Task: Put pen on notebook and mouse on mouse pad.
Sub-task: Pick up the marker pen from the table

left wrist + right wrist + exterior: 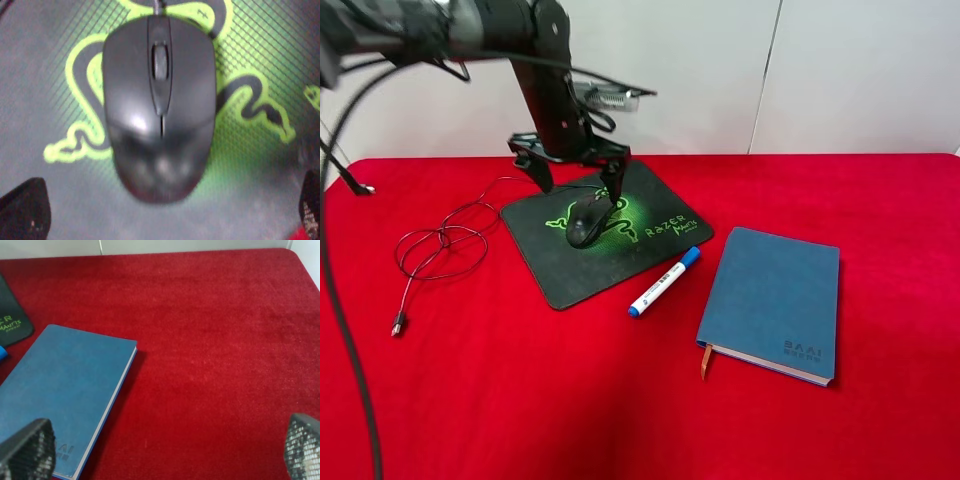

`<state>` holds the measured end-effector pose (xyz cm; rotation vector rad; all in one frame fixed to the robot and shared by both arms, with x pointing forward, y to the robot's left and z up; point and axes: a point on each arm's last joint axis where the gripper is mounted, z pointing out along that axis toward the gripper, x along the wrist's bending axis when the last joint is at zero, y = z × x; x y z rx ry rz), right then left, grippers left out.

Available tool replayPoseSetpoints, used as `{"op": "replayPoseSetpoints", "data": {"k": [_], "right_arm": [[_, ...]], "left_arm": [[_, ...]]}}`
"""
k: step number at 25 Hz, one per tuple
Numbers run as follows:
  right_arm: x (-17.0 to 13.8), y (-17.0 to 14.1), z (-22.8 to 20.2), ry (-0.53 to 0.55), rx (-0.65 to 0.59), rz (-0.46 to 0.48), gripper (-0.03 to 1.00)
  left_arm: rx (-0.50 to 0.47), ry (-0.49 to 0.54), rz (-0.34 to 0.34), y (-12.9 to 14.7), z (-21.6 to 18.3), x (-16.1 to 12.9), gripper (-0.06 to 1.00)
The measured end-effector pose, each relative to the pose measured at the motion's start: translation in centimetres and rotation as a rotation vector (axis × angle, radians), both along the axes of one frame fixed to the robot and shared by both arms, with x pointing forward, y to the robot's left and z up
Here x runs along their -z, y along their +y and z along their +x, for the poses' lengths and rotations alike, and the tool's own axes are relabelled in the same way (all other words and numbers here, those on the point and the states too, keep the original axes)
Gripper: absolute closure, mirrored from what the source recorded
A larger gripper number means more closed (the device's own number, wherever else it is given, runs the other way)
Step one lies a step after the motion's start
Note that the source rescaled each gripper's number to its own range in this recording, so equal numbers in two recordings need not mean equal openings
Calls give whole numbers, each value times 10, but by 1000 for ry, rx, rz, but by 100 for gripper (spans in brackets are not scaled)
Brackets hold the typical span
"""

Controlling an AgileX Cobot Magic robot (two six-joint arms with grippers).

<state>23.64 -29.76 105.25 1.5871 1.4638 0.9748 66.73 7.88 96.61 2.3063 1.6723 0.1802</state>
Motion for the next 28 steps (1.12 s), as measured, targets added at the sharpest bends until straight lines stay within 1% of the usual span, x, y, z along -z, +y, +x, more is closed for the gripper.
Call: {"op": "replayPoseSetpoints", "data": {"k": [6, 15, 16, 17, 18, 19, 20, 21, 24, 26, 28], "right_arm": [[0, 0, 0, 0, 0, 0, -3], [0, 0, 0, 0, 0, 0, -3], [0, 0, 0, 0, 0, 0, -3], [0, 0, 0, 0, 0, 0, -3], [0, 0, 0, 0, 0, 0, -3], [0, 0, 0, 0, 0, 0, -3], [0, 0, 0, 0, 0, 0, -3], [0, 0, 0, 0, 0, 0, -3], [0, 0, 0, 0, 0, 0, -3], [0, 0, 0, 0, 0, 0, -3], [0, 0, 0, 0, 0, 0, -3]], "left_arm": [[14, 35, 24, 11, -22, -50, -5], [45, -168, -63, 29, -55, -148, -5], [45, -188, -72, 31, -60, -158, -5], [45, -188, -72, 31, -60, -158, -5], [47, -234, -93, 36, -70, -178, -5], [46, -256, -104, 39, -76, -188, -5], [46, -272, -111, 41, -80, -195, -5], [46, -272, -111, 41, -80, -195, -5], [45, -329, -121, 54, -101, -219, -5], [43, -343, -104, 63, -114, -224, -5], [42, -326, -81, 71, -127, -220, -5]]}}
